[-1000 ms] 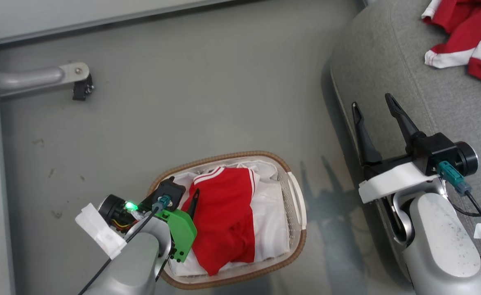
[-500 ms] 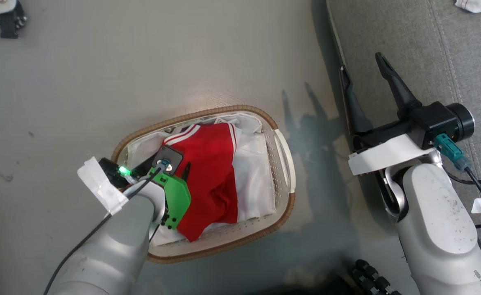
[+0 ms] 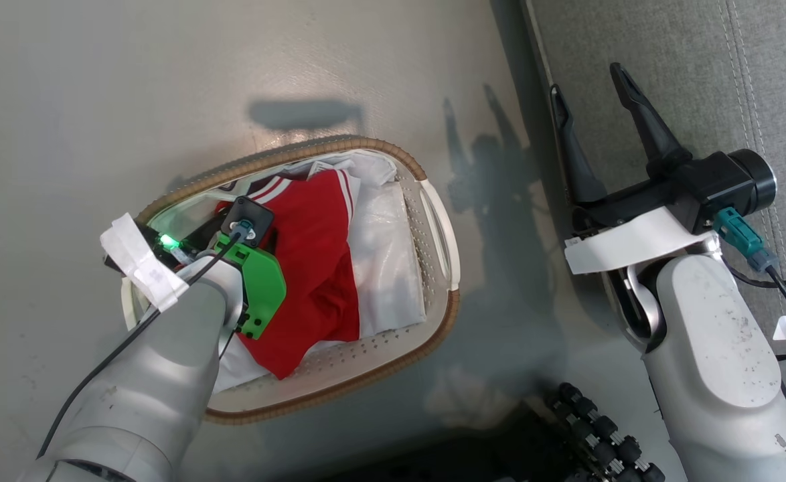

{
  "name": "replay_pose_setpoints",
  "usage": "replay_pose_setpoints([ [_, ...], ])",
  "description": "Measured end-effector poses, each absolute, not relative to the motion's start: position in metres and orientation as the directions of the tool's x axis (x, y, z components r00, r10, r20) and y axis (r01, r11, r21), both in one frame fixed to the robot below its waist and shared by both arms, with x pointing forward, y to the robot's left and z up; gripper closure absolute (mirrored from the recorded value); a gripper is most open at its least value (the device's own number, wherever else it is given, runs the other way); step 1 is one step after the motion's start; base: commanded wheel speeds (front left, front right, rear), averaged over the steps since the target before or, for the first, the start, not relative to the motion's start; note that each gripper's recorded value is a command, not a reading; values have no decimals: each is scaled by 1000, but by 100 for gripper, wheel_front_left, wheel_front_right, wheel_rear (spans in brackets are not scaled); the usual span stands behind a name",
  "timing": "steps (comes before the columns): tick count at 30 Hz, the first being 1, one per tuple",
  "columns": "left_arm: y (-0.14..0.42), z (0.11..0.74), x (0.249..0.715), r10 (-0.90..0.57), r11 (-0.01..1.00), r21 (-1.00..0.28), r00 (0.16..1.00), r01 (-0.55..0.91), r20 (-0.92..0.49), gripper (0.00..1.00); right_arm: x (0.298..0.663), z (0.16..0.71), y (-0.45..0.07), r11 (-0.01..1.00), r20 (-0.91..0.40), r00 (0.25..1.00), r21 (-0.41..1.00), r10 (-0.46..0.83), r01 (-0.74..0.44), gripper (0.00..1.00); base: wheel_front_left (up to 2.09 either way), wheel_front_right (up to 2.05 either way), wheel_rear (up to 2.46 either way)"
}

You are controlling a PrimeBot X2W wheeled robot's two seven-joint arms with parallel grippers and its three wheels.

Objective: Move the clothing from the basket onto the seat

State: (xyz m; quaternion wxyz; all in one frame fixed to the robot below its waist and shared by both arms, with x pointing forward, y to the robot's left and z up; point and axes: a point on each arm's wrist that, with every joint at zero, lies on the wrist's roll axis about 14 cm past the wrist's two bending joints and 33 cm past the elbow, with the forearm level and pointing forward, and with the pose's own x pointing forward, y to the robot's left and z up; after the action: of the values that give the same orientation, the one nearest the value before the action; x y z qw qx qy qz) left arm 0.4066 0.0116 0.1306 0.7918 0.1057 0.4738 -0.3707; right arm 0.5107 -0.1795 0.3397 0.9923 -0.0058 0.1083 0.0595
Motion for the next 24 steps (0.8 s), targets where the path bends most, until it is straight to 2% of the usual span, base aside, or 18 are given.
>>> replay_pose_setpoints([
  [9, 13, 113, 388, -440, 694, -213, 172, 687, -881, 0, 507, 334, -184, 994, -233, 966, 5, 110, -111, 0, 0, 0, 0],
  [10, 13, 112, 386, -436, 692, -215, 161, 689, -886, 11, 507, 334, -184, 994, -235, 966, 5, 108, -110, 0, 0, 0, 0],
  [11, 14, 111, 384, -433, 691, -217, 155, 690, -888, 37, 506, 334, -185, 994, -236, 966, 5, 106, -108, 0, 0, 0, 0],
  [12, 15, 111, 383, -428, 691, -218, 148, 689, -891, 56, 506, 334, -185, 994, -236, 966, 5, 105, -107, 0, 0, 0, 0],
  [15, 16, 111, 377, -422, 685, -222, 129, 694, -897, 100, 506, 335, -186, 994, -236, 966, 5, 103, -105, 0, 0, 0, 0],
  [20, 21, 114, 364, -415, 681, -231, 107, 695, -904, 100, 506, 340, -186, 995, -230, 968, 6, 103, -104, 0, 0, 0, 0],
  [24, 20, 122, 362, -433, 699, -243, 127, 672, -892, 100, 506, 346, -185, 995, -220, 970, 8, 104, -104, 0, 0, 0, 0],
])
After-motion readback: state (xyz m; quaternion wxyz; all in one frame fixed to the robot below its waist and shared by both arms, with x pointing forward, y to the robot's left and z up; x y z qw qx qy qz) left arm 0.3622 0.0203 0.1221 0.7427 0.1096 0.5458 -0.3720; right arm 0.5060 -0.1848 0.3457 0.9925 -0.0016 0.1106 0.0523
